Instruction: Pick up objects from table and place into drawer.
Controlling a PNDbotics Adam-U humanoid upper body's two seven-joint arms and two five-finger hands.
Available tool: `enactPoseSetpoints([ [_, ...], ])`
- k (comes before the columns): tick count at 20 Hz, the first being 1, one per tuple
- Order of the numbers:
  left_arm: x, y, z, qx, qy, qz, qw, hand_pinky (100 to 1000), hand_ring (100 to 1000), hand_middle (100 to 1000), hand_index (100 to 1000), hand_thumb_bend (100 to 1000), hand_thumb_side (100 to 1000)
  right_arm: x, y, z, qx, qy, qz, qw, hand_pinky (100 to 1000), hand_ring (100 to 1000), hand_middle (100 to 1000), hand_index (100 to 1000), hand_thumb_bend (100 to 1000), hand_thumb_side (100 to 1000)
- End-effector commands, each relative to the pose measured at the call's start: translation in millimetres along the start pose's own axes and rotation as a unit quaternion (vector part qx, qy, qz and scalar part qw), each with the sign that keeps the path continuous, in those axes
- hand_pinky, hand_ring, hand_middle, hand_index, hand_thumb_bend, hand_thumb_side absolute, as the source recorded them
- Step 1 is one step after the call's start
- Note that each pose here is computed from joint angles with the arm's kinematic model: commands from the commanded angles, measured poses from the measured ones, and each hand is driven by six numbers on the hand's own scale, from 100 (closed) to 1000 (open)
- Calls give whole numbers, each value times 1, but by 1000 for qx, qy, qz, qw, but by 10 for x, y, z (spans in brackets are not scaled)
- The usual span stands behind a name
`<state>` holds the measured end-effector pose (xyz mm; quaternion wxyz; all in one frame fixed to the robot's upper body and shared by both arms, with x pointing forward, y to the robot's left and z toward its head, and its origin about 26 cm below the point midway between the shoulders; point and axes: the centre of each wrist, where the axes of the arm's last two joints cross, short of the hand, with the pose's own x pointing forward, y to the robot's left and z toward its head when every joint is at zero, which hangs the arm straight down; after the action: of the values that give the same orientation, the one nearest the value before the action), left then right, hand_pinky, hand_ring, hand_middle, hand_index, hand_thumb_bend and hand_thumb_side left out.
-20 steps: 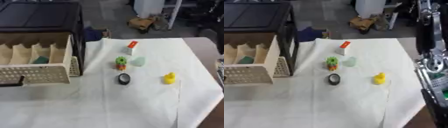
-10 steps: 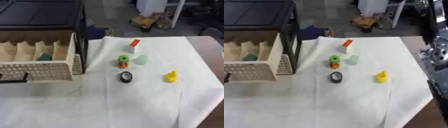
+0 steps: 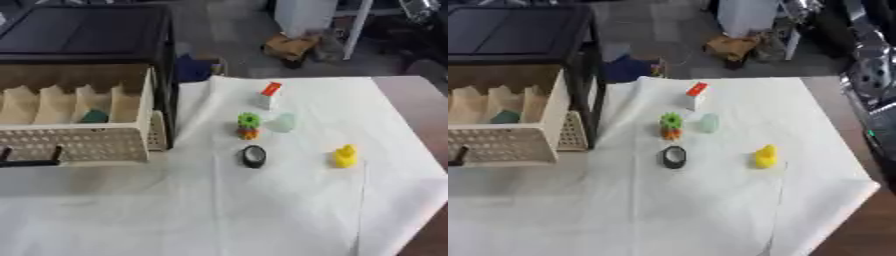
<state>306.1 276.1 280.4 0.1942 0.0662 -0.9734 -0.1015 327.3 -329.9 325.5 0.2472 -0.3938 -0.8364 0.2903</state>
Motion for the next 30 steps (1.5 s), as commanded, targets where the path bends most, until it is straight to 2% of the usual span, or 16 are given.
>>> enactPoseSetpoints([
  [1,28,-47,-13,-13,-1,6,1000,330,348,458,862,145,1000,-63,-152,-84,38,-14,49,998,751,597,646,878,541,1000],
  [10,9,-193,4,-26,25,40,999,344,356,468,858,144,1000,-170,-161,-224,150,-40,114,981,773,618,636,870,646,1000],
  [12,7,-207,8,-27,29,43,998,344,357,470,858,146,1000,-161,-138,-246,174,-47,123,976,787,635,647,867,682,923],
  [16,5,-227,12,-29,33,49,998,344,356,471,856,147,1000,-158,-79,-275,240,-51,126,961,778,645,622,895,757,697],
  [18,2,-239,19,-31,37,51,998,345,357,472,856,148,1000,-154,-69,-286,267,-49,123,955,769,644,615,900,771,653],
  [19,0,-243,23,-32,39,52,997,346,358,473,856,148,1000,-149,-68,-292,277,-49,121,952,755,637,603,908,779,597],
  [22,-5,-254,32,-32,45,55,997,346,358,473,855,149,1000,-130,-64,-314,302,-47,120,944,751,641,602,916,788,539],
  [23,-6,-256,35,-33,46,56,997,346,358,473,855,143,1000,-125,-59,-320,311,-46,120,941,744,645,604,928,795,491],
  [26,-9,-261,41,-33,50,58,997,346,358,472,854,149,1000,-117,-49,-343,335,-43,124,933,740,660,621,931,802,479],
  [30,-13,-267,51,-33,55,59,996,345,357,472,853,150,1000,-121,-28,-368,366,-34,137,920,756,721,716,939,835,451],
])
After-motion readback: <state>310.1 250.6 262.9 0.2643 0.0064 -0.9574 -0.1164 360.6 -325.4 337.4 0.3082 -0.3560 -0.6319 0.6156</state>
